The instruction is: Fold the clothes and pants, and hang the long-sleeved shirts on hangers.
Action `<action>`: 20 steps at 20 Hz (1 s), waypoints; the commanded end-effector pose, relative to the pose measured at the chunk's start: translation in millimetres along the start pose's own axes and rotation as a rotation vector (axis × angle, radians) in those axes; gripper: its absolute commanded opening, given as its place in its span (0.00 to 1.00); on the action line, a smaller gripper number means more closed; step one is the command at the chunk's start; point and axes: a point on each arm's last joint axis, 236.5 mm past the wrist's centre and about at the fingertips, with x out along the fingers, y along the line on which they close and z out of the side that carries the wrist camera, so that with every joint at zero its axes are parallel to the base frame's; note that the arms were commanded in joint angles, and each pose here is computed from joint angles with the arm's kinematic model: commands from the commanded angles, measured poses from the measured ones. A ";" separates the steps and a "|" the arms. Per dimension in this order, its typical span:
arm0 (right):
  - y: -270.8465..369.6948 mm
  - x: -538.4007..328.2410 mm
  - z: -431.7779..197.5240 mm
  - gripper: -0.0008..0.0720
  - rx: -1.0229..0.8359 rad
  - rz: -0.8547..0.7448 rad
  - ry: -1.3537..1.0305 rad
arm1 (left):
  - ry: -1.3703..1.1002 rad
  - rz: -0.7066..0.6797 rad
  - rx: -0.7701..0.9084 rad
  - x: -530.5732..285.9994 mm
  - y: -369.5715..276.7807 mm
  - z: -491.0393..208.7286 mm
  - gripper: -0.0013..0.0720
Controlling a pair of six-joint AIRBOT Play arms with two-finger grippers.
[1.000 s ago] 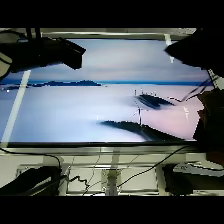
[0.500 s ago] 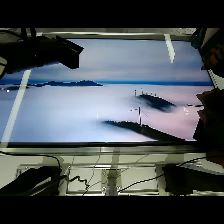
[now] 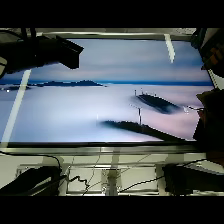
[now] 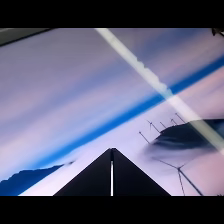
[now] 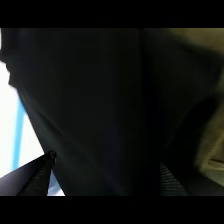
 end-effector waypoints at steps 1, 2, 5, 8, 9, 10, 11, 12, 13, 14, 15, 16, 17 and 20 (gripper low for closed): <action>-16.4 0.6 5.4 0.99 0.020 -0.058 -0.016 | -0.001 0.002 0.000 -0.4 0.6 0.2 0.03; -18.1 2.0 6.6 0.98 0.024 -0.059 -0.015 | -0.001 0.002 0.000 -0.4 0.6 0.1 0.03; -17.7 -11.7 23.8 0.92 0.026 -0.048 -0.077 | 0.001 0.001 0.000 -0.4 0.5 -0.3 0.03; -4.0 -58.9 56.6 0.50 -0.028 -0.052 -0.261 | 0.002 0.001 0.000 -0.4 0.4 -0.6 0.03; 6.3 -75.5 63.9 0.32 -0.056 -0.047 -0.325 | 0.003 0.001 0.000 -0.2 0.5 -0.7 0.03; 21.1 -87.1 66.1 0.12 -0.087 -0.014 -0.367 | 0.003 0.001 0.000 -0.2 0.5 -0.7 0.03; 40.9 -93.6 64.6 0.03 -0.140 0.048 -0.389 | 0.003 0.001 0.000 -0.1 0.5 -0.8 0.03; 63.5 -97.9 59.7 0.03 -0.190 0.125 -0.394 | 0.003 0.001 0.000 -0.1 0.5 -0.8 0.03; 82.3 -101.0 52.4 0.03 -0.218 0.185 -0.388 | 0.003 0.001 0.000 -0.1 0.4 -0.7 0.03; 100.1 -103.0 43.1 0.03 -0.249 0.231 -0.375 | 0.003 0.001 0.000 0.1 0.5 -0.8 0.03; 120.3 -104.9 31.5 0.03 -0.285 0.281 -0.361 | 0.003 0.000 0.000 0.1 0.2 -0.8 0.03; 145.1 -108.0 16.3 0.03 -0.341 0.337 -0.346 | 0.003 0.000 0.000 0.1 0.2 -0.8 0.03; 170.3 -111.9 -1.6 0.03 -0.407 0.389 -0.332 | 0.003 0.000 0.000 0.1 0.3 -0.8 0.03; 247.1 -122.2 -77.8 0.03 -0.617 0.528 -0.262 | 0.003 0.001 0.000 0.1 0.5 -0.8 0.03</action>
